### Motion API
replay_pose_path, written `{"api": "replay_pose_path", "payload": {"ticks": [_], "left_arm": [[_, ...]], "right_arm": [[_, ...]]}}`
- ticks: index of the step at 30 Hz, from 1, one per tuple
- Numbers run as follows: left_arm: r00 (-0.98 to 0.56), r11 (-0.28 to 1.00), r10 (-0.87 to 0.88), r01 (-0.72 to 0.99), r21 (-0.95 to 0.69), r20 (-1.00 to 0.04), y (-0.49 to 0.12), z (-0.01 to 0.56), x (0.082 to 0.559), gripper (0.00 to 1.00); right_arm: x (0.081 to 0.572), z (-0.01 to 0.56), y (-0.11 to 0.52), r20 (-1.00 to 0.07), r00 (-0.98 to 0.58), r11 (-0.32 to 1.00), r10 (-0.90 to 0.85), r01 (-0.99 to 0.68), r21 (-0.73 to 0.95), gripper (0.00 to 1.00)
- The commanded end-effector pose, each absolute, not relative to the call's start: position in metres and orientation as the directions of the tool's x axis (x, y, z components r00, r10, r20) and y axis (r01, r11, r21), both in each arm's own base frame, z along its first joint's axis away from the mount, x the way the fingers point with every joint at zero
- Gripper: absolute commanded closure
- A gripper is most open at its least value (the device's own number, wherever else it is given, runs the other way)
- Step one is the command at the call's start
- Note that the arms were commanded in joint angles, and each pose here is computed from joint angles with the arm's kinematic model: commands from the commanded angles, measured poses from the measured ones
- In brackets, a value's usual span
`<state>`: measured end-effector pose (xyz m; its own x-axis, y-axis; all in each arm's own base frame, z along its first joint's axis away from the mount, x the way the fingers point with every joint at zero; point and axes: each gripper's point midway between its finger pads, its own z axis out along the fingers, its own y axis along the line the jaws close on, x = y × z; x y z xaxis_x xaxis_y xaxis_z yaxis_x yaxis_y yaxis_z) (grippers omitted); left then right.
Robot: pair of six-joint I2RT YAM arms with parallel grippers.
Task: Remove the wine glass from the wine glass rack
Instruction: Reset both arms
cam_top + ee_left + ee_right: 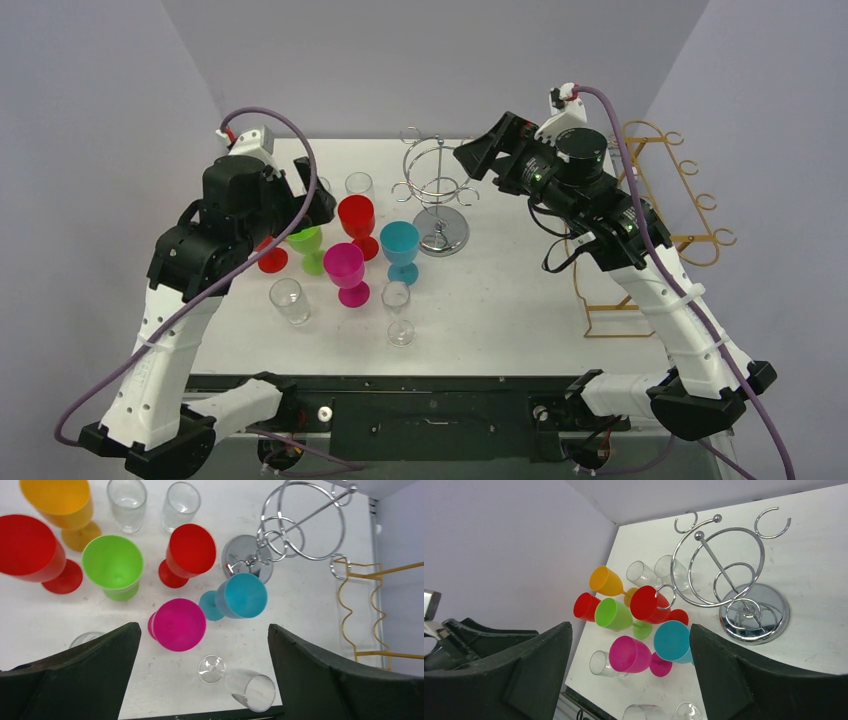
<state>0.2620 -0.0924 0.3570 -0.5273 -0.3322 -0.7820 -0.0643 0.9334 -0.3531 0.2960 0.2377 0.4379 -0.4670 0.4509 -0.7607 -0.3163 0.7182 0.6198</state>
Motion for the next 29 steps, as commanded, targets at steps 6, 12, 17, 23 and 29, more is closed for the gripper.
{"api": "replay_pose_path", "payload": {"ticks": [6,12,17,23,29], "left_arm": [[-0.400,0.884,-0.276,0.251,-0.395,-0.874,-0.172,0.432,0.283,0.04],[-0.392,0.846,-0.258,0.349,-0.402,-0.883,-0.198,0.452,0.286,0.04],[-0.355,0.869,-0.246,0.333,-0.368,-0.902,-0.188,0.457,0.286,0.04],[-0.316,0.870,-0.258,0.335,-0.362,-0.913,-0.182,0.466,0.282,0.04],[-0.323,0.869,-0.250,0.341,-0.358,-0.913,-0.183,0.466,0.282,0.04]], "right_arm": [[0.286,0.475,0.194,-0.764,-0.301,0.722,0.571,-0.260,0.642,0.17],[0.281,0.468,0.178,-0.757,-0.266,0.727,0.597,-0.220,0.651,0.16],[0.276,0.468,0.171,-0.750,-0.246,0.720,0.614,-0.214,0.660,0.16],[0.275,0.470,0.169,-0.750,-0.240,0.719,0.617,-0.216,0.660,0.16],[0.275,0.467,0.169,-0.753,-0.241,0.722,0.612,-0.216,0.657,0.16]]}}
